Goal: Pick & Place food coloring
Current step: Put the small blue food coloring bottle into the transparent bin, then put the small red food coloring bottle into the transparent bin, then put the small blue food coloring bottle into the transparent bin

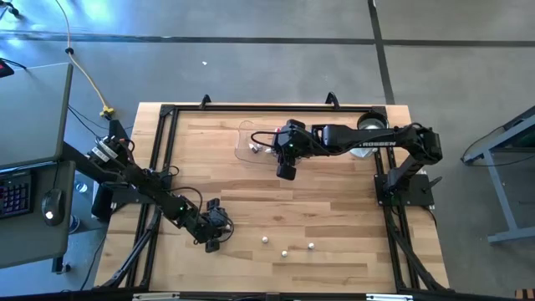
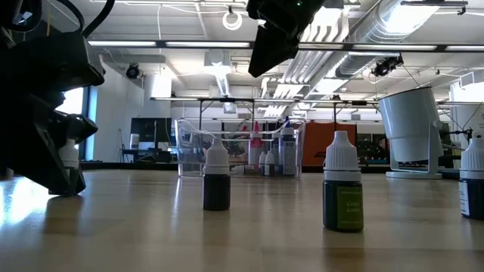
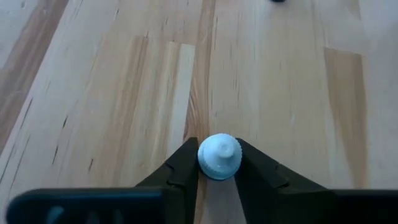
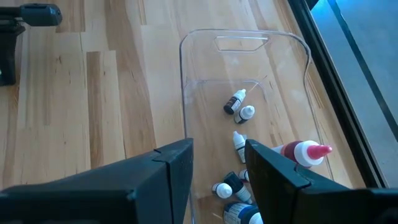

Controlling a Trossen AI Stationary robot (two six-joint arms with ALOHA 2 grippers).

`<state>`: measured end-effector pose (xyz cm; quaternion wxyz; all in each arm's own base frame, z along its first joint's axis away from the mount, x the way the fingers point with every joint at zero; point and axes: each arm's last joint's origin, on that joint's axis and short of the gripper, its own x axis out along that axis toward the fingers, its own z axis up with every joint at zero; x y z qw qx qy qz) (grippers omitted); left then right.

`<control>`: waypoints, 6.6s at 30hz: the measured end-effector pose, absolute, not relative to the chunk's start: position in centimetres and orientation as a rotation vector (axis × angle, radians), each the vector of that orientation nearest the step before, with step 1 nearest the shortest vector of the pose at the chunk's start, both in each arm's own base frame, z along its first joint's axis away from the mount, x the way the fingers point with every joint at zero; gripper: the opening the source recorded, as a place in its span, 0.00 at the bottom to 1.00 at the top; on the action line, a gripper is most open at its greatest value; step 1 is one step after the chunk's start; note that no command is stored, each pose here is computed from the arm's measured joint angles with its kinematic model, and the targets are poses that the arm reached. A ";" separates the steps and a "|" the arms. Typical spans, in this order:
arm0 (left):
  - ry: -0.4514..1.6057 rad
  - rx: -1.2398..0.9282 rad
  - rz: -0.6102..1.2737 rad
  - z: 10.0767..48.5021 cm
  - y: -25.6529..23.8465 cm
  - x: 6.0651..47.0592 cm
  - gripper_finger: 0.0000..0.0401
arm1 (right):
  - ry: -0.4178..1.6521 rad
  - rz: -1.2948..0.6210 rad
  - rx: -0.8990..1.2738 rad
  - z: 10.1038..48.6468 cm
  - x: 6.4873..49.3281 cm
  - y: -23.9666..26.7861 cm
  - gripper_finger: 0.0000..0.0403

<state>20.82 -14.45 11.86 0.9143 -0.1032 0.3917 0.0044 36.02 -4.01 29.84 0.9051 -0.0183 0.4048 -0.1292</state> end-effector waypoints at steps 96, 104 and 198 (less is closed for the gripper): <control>0.741 -0.167 0.422 33.5 -3.6 17.9 0.26 | 0.774 0.250 0.045 27.7 38.5 6.7 0.34; 0.539 -0.256 0.183 26.9 -8.3 17.0 0.26 | 0.746 0.373 -0.190 22.1 39.6 16.2 0.34; 0.630 -0.338 -0.156 25.3 -10.7 17.6 0.26 | 0.701 -0.106 -0.092 28.7 39.8 -4.1 0.21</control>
